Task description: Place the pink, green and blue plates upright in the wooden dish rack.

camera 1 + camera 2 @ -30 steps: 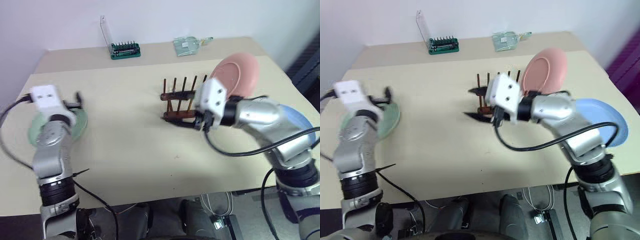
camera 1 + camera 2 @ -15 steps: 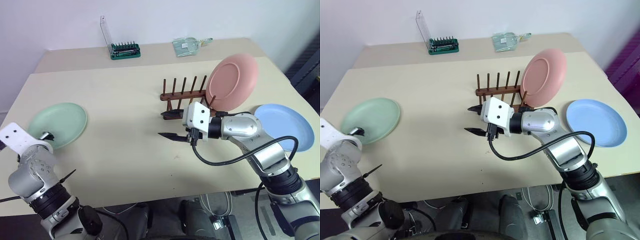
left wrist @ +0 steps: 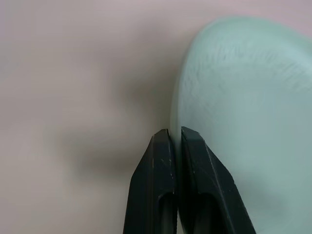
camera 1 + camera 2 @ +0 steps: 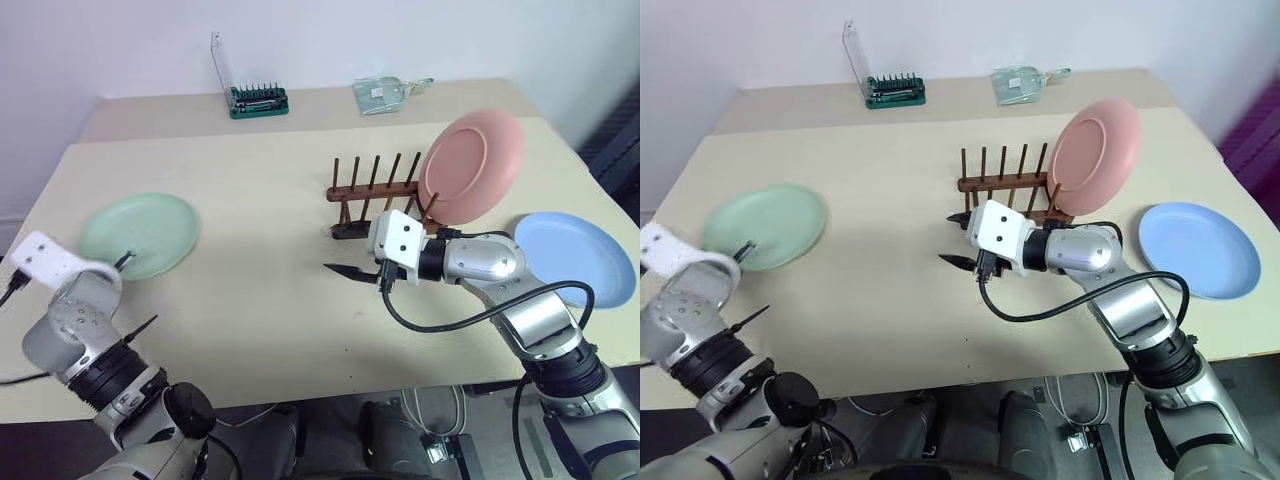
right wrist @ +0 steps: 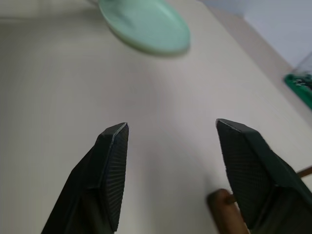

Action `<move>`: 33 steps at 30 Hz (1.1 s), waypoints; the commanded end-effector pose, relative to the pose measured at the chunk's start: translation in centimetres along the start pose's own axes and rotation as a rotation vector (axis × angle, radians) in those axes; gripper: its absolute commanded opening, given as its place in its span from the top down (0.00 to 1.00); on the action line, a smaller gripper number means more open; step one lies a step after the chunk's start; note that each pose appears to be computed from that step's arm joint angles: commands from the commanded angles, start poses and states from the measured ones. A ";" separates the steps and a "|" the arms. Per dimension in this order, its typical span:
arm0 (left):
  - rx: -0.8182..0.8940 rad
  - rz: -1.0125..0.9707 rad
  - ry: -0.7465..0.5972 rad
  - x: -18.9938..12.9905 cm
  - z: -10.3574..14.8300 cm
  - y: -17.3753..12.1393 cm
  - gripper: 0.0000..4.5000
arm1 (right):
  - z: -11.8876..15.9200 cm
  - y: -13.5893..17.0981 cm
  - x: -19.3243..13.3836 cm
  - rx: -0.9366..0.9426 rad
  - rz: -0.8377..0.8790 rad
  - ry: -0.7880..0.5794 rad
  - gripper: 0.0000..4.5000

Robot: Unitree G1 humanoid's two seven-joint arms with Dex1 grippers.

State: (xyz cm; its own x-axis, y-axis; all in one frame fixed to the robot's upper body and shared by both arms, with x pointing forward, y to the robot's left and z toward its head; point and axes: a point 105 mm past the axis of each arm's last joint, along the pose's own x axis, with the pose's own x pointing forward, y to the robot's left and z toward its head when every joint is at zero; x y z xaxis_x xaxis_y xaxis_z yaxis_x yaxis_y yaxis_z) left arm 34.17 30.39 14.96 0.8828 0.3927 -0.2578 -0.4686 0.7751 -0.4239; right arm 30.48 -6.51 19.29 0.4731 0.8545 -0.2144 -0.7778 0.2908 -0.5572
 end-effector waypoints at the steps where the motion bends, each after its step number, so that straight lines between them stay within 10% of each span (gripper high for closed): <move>1: 0.104 -0.332 -0.206 -2.2 4.4 -8.2 1.00 | 1.7 -2.4 -0.2 -0.083 -0.098 -0.040 0.01; 8: 0.306 -0.742 -0.311 -7.3 5.5 -18.8 1.00 | 3.3 -5.4 3.1 -0.515 -0.206 0.009 0.01; 16: 0.203 -0.860 -0.265 -9.8 5.6 -21.6 1.00 | 2.0 -6.0 4.9 -0.703 -0.188 0.062 0.01; 27: 0.147 -0.843 -0.222 -9.5 5.1 -21.2 1.00 | 1.7 -7.9 3.9 -0.824 -0.286 0.122 1.00; 33: -0.135 -0.820 -0.238 -8.9 7.7 -20.9 0.34 | 2.0 -8.0 3.4 -0.875 -0.311 0.126 1.00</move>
State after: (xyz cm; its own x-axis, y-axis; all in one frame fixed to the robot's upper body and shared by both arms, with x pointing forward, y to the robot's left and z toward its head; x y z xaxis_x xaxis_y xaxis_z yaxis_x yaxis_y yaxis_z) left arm 37.05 13.42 30.21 0.9445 -0.2098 0.2530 0.3094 0.8270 -0.4694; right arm 37.87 -4.82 22.61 0.6889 0.7201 -0.0831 -0.1148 -0.0048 -0.9934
